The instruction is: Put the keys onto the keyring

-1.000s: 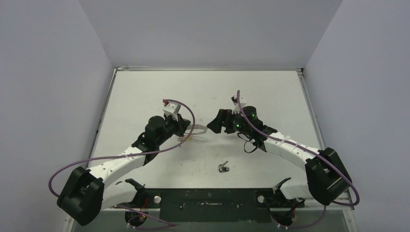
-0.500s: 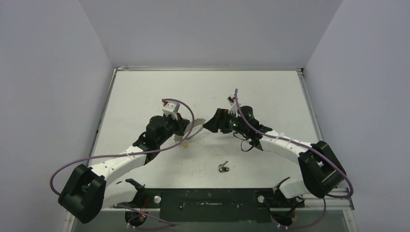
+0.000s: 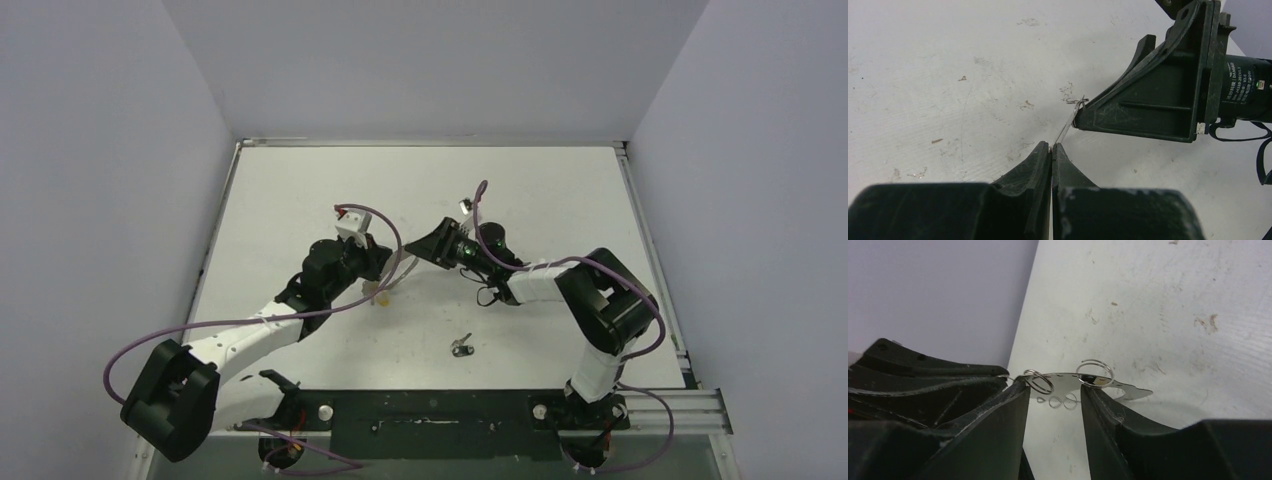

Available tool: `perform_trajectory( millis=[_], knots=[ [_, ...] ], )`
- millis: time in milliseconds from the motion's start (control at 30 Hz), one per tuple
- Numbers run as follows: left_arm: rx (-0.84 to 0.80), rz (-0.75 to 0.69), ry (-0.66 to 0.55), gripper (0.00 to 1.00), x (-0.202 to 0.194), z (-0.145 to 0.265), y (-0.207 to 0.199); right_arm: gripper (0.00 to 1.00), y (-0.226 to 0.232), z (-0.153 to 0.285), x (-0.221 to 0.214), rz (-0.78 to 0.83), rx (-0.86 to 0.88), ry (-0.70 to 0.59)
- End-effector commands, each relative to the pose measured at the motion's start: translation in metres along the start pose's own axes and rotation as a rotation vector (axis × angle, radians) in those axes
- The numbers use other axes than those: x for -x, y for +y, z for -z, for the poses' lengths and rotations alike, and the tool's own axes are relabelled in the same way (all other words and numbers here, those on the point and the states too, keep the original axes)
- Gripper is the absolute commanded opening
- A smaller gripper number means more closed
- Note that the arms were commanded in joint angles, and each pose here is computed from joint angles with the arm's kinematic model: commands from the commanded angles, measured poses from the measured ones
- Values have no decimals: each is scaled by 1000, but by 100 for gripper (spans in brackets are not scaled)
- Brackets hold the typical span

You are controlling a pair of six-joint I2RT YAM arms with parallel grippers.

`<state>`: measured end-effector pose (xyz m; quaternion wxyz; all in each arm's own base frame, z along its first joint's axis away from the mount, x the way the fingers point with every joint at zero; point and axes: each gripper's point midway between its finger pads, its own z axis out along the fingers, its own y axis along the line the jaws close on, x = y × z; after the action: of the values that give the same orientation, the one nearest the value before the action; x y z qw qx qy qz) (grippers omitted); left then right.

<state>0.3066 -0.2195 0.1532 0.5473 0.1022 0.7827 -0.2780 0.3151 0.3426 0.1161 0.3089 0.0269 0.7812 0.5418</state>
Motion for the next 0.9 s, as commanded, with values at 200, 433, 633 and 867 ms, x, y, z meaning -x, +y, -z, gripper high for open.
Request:
perform_trajectory(
  millis=[200,433,633,867],
  knots=[
    [-21,1,-77,0,29,-3,-8,29,66,-11,42,17,267,-120],
    [-16,1,-74,0,27,-3,-6,12,67,-14,39,-2,289,-99],
    [-9,0,-75,0,26,-2,-5,0,70,-11,40,-1,307,-89],
    [-21,-66,-75,22,28,3,-5,0,61,-6,38,110,227,24]
  ],
)
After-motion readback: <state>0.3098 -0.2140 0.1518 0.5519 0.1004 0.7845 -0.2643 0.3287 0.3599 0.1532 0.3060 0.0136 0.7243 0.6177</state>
